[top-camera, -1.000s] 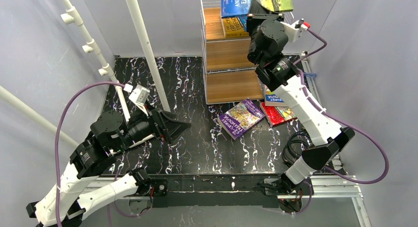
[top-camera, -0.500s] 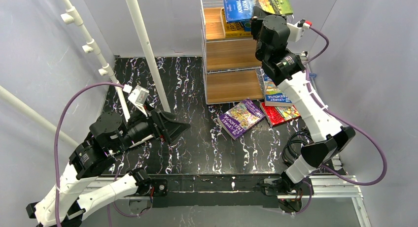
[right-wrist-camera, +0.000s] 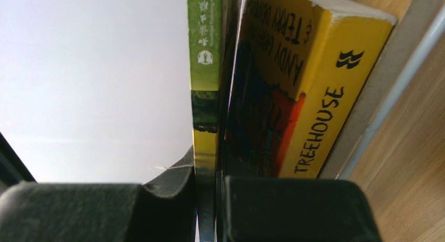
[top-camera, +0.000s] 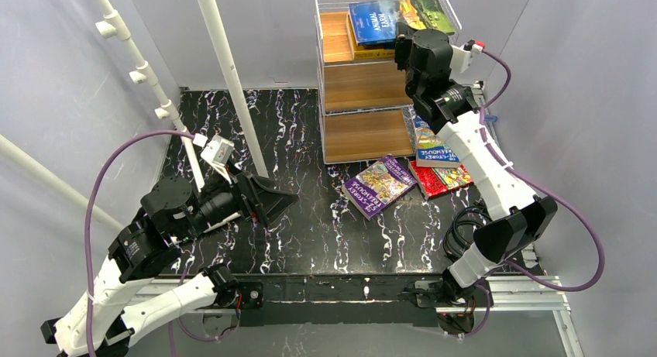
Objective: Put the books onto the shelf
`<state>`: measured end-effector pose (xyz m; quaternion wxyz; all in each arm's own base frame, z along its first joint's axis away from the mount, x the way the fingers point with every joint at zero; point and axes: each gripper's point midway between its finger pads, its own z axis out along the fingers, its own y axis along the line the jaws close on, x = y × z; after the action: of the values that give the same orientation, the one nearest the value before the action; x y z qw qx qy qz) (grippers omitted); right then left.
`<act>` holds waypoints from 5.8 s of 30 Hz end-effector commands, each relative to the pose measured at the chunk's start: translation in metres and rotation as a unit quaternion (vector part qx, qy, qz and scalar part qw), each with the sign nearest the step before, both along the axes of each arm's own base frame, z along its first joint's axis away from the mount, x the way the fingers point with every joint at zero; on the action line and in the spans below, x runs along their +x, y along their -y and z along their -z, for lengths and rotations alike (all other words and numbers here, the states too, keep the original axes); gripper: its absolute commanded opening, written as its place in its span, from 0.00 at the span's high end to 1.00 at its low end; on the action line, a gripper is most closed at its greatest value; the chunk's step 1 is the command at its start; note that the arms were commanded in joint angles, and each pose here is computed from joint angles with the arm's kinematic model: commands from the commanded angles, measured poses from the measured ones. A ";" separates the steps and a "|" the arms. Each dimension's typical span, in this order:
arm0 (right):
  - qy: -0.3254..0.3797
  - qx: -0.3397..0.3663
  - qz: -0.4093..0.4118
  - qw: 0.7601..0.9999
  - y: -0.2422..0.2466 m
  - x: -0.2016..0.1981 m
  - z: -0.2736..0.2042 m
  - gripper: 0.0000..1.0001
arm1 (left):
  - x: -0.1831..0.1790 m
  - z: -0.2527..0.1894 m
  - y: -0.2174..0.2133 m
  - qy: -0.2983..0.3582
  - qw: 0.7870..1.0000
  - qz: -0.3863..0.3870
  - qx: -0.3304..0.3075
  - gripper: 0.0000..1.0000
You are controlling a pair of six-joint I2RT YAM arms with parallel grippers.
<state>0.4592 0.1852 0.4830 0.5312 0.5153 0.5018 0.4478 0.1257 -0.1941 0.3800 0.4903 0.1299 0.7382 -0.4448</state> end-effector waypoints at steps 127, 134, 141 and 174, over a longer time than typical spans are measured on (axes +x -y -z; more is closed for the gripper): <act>0.046 0.006 -0.094 0.995 0.015 -0.075 0.004 0.99 | 0.004 0.009 0.001 -0.001 1.000 -0.004 0.008 0.07; 0.062 0.032 -0.068 0.995 0.023 -0.069 -0.017 0.99 | 0.004 0.009 0.002 -0.002 1.000 -0.005 0.009 0.08; 0.070 0.049 -0.052 0.995 0.024 -0.060 -0.030 0.99 | 0.005 0.010 0.001 -0.003 1.000 -0.008 0.011 0.07; 0.045 0.073 -0.067 0.994 0.017 -0.058 -0.010 0.09 | 0.007 0.010 0.003 -0.003 1.000 -0.008 0.014 0.07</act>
<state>0.4158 0.1779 0.4729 0.4767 0.5032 0.4986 0.5205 0.1309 -0.1986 0.3698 0.4857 0.1306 0.7459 -0.4367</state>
